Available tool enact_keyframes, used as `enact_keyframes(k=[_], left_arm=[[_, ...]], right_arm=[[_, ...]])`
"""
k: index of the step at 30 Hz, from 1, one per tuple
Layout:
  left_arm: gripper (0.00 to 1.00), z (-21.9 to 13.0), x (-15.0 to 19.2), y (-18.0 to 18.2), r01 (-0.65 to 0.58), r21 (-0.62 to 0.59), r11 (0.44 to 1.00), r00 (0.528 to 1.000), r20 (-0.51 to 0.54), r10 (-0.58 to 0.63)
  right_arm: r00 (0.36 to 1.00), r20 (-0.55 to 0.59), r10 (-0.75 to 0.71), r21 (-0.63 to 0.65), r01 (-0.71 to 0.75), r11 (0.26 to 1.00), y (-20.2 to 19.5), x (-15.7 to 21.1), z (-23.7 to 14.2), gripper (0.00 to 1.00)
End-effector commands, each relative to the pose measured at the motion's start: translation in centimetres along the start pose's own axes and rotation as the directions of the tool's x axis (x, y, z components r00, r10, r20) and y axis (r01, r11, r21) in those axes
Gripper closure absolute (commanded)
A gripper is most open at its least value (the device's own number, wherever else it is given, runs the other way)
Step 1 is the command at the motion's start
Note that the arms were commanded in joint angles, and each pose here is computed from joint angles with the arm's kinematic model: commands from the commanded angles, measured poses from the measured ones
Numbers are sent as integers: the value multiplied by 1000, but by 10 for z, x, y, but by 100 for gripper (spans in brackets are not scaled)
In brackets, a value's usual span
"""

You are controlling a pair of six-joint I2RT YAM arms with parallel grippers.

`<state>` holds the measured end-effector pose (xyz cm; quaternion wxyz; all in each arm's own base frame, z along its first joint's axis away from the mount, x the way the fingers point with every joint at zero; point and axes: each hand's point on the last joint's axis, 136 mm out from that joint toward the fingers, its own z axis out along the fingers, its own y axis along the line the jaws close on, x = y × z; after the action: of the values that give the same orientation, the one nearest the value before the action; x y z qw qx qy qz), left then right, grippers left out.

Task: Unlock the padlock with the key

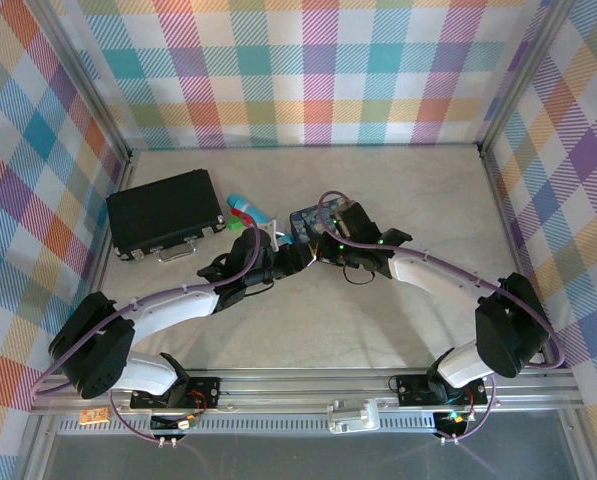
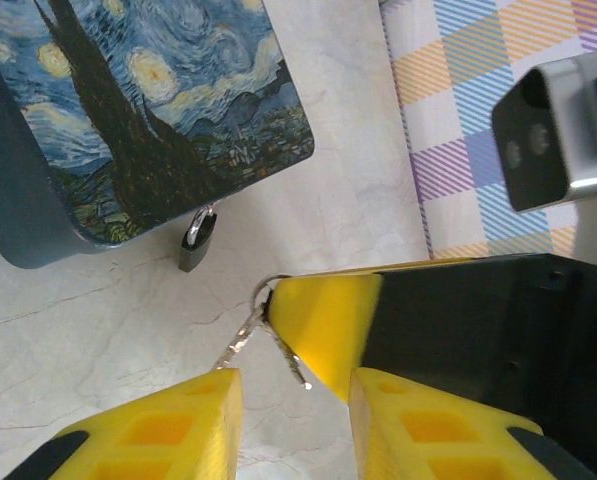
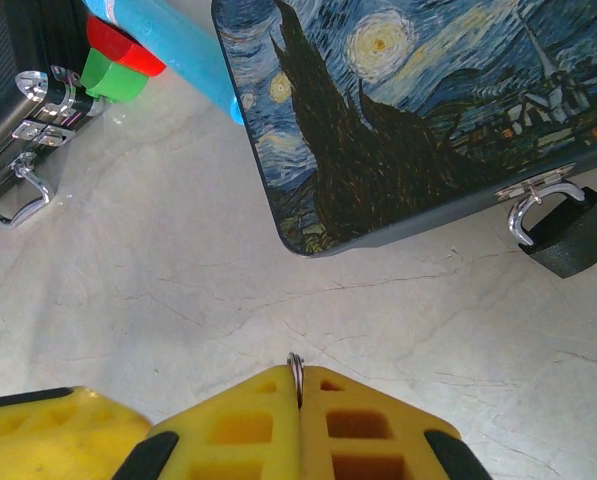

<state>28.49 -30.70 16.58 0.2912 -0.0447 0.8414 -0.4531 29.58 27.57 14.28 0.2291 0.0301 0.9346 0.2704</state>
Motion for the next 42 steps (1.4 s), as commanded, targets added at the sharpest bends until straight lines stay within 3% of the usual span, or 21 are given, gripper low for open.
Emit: enact_keyframes(k=[1,7,14,17,23,24,26,28,30,32,34,37,40,42], left_arm=[[67,2,-9,-23,-14,67,998,1000,23,12],[71,9,-9,-20,-15,51,999,1000,19,14],[87,15,-10,-16,-28,33,999,999,18,27],[99,17,-11,-13,-30,21,999,999,22,30],[100,21,-13,-16,-45,28,999,999,15,44],[100,21,-15,-17,-55,28,998,998,16,54],[100,18,-22,-17,-83,26,996,996,16,82],[100,14,-32,-22,-129,27,991,992,12,129],[100,10,-40,-26,-184,22,983,983,-6,184],[100,5,-45,-32,-256,23,966,966,-33,257],[100,-1,-46,-41,-349,41,936,933,-76,351],[100,-8,-44,-49,-435,97,895,883,-147,445],[100,-15,-37,-59,-471,195,861,838,-207,505],[100,-19,-33,-63,-479,237,845,815,-239,528]], right_arm=[[1000,24,11,-52,-9,999,10,-4,-8,100],[1000,11,11,-70,-10,998,14,-3,-7,100],[1000,18,8,-74,-6,997,14,-3,-9,100],[1000,23,14,-84,-12,996,14,-5,-11,100],[999,43,2,-130,3,992,19,-13,-20,100],[999,51,-4,-144,11,990,21,-17,-24,98],[998,63,-23,-169,33,985,22,-23,-31,81],[994,87,-59,-178,74,981,18,-31,-40,53],[987,121,-106,-171,126,977,13,-37,-50,37],[975,150,-161,-161,185,969,9,-41,-60,26],[961,172,-218,-174,247,953,7,-45,-71,23],[932,207,-296,-288,347,893,14,-43,-86,25],[921,229,-315,-430,386,816,22,-41,-100,44],[920,234,-316,-513,392,764,29,-39,-108,49]])
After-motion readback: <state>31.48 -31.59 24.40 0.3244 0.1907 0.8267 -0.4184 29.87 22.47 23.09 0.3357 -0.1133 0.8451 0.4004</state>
